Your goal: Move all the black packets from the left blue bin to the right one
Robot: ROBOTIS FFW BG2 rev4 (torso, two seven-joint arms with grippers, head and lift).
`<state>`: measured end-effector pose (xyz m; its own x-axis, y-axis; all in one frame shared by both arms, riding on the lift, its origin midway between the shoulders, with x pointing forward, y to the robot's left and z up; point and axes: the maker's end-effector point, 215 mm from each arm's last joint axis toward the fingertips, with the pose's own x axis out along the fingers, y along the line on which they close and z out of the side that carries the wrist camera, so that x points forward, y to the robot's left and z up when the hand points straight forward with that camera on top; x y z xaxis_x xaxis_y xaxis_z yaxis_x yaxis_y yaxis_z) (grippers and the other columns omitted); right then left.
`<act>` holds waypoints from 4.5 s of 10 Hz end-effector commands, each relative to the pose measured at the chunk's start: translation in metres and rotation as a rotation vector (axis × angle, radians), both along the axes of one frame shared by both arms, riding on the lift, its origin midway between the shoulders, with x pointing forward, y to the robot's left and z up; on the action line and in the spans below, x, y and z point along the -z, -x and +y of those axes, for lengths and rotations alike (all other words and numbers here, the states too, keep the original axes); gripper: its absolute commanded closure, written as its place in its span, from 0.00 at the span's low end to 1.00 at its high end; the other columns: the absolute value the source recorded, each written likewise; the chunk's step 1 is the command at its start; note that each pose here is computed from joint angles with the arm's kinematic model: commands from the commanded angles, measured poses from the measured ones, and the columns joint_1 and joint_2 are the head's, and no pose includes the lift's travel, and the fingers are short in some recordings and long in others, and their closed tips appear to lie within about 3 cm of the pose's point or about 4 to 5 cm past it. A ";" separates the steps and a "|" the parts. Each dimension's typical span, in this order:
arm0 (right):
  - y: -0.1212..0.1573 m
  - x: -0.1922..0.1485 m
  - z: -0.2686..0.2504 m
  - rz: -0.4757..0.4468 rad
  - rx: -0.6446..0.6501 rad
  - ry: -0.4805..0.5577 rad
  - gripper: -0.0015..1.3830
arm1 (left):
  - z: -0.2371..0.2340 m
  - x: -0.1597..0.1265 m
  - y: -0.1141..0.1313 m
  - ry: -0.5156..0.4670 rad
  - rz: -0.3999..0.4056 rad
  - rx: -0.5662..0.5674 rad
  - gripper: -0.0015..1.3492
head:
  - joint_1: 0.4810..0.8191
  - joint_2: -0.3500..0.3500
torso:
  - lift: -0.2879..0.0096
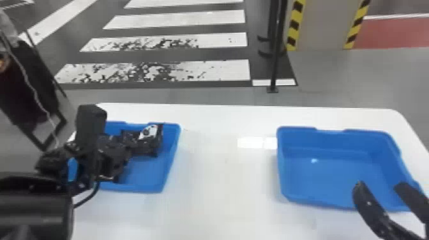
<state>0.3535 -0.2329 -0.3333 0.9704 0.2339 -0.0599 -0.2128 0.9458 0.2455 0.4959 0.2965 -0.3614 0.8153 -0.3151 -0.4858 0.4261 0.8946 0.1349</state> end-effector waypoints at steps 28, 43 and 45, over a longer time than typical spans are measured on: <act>-0.103 -0.031 0.125 -0.049 -0.387 -0.348 0.92 | -0.293 -0.037 0.064 0.612 -0.027 0.491 0.10 | 0.63 0.31 | 0.46; -0.043 -0.020 -0.052 -0.100 0.037 0.063 0.11 | -0.068 -0.039 0.043 0.490 -0.240 0.066 0.10 | 0.63 0.33 | 0.46; -0.006 -0.033 -0.043 -0.094 0.052 0.095 0.11 | -0.026 -0.027 0.042 0.412 -0.218 -0.008 0.10 | 0.63 0.39 | 0.46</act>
<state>0.3703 -0.2809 -0.3036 0.9840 0.1774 0.0172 -0.1781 0.9740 0.1397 0.4540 0.2573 -0.3304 0.8789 -0.4620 -0.1186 0.4423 0.8825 -0.1597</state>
